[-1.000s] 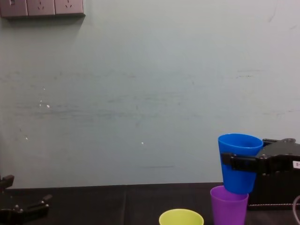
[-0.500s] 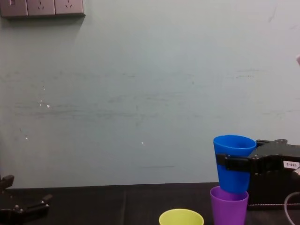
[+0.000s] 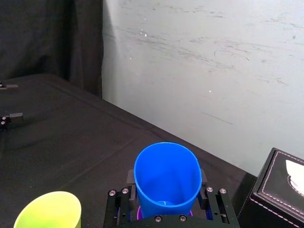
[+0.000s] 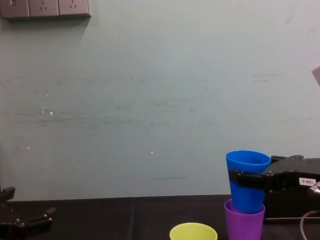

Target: Stack the three plastic cups sequentially using one hand.

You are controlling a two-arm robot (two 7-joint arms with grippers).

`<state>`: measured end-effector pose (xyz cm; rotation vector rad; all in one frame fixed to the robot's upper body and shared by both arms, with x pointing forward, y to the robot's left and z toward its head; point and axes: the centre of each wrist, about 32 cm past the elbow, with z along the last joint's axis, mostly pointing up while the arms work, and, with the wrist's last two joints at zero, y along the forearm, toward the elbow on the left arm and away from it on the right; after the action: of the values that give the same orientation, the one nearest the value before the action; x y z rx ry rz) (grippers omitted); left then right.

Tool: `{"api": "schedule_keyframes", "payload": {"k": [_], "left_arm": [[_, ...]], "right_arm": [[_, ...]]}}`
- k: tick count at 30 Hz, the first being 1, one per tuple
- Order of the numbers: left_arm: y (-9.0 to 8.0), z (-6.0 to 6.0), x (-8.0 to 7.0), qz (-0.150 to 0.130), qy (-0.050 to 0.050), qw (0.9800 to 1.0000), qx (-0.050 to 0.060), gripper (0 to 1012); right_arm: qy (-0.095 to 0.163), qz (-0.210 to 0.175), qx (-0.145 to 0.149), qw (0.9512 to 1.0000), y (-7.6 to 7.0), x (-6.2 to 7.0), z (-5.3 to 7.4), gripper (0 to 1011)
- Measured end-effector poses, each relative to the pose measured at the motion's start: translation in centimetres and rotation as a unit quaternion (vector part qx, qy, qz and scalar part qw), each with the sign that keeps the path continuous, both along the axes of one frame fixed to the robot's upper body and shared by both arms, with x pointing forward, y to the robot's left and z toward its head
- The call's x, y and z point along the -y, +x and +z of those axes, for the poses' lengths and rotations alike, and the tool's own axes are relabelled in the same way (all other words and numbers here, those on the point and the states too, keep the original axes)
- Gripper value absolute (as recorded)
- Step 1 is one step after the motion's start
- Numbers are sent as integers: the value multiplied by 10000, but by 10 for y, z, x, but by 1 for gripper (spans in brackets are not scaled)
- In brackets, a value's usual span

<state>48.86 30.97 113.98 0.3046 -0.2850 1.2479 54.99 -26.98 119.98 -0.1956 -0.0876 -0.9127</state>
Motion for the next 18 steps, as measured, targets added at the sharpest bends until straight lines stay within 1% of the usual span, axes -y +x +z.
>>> {"api": "schedule_keyframes", "payload": {"k": [15, 18], "left_arm": [[0, 0, 0, 0, 0, 10000, 0, 1010], [0, 0, 0, 0, 0, 10000, 0, 1010]], "right_arm": [[-8, 12, -57, 10000, 1, 0, -6, 722], [-33, 16, -84, 10000, 1, -1, -9, 722]]}}
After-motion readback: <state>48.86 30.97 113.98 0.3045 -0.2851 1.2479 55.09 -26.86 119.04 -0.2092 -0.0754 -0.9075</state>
